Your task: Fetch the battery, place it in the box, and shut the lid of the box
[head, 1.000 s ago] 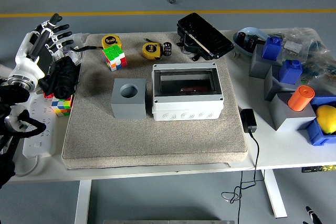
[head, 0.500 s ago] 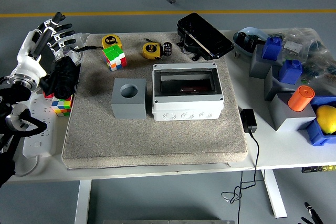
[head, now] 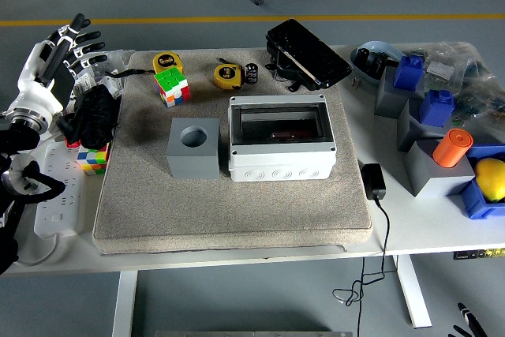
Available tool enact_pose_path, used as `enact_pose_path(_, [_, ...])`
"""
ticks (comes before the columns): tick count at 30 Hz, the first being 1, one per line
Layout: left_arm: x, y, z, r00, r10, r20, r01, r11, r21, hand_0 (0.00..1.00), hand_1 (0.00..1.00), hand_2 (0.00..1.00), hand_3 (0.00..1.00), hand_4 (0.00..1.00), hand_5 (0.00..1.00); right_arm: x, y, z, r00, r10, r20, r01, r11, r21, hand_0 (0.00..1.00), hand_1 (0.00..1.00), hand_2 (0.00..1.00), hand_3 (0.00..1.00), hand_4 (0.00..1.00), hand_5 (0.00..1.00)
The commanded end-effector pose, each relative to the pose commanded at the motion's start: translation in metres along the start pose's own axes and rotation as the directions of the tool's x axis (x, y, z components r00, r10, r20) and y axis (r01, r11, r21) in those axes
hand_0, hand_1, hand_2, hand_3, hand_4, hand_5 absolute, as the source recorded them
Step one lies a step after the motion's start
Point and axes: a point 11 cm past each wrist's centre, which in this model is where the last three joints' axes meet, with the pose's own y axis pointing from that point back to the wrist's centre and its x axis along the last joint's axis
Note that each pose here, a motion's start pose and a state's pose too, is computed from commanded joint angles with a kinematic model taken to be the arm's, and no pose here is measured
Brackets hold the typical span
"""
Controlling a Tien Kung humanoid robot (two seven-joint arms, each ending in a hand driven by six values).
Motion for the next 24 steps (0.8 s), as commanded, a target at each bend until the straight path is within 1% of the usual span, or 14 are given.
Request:
enact_pose_path(10, [-0.0006, -0.0008, 0.0016, 1.000, -0.004, 0.004, 0.004, 1.000, -0.001, 0.492, 0.606, 0.599, 0.648, 0.990, 0.533, 0.0011, -0.0001, 0.0008, 1.000, 0.004, -0.007, -0.004, 1.000, -0.001, 0.726, 0.667, 0.654, 0.599, 0.998, 0.622])
enact_pose_path(17, [-0.0031, -0.0009, -0.0013, 1.000, -0.010, 0.005, 0.010, 1.000, 0.007, 0.492, 0.606, 0.598, 0.647, 0.990, 0.534, 0.0010, 0.0000, 0.0000, 1.000, 0.007, -0.006, -0.007, 1.000, 0.000, 0.726, 0.667, 0.654, 0.598, 0.998, 0.622])
enact_pose_path(24, [-0.0019, -0.0005, -0.0021, 1.000, -0.009, 0.008, 0.009, 1.000, 0.010, 0.492, 0.606, 0.598, 0.645, 0.989, 0.534, 0.0022, -0.0002, 0.0051, 1.000, 0.009, -0.003, -0.009, 1.000, -0.011, 0.726, 0.667, 0.654, 0.598, 0.998, 0.622])
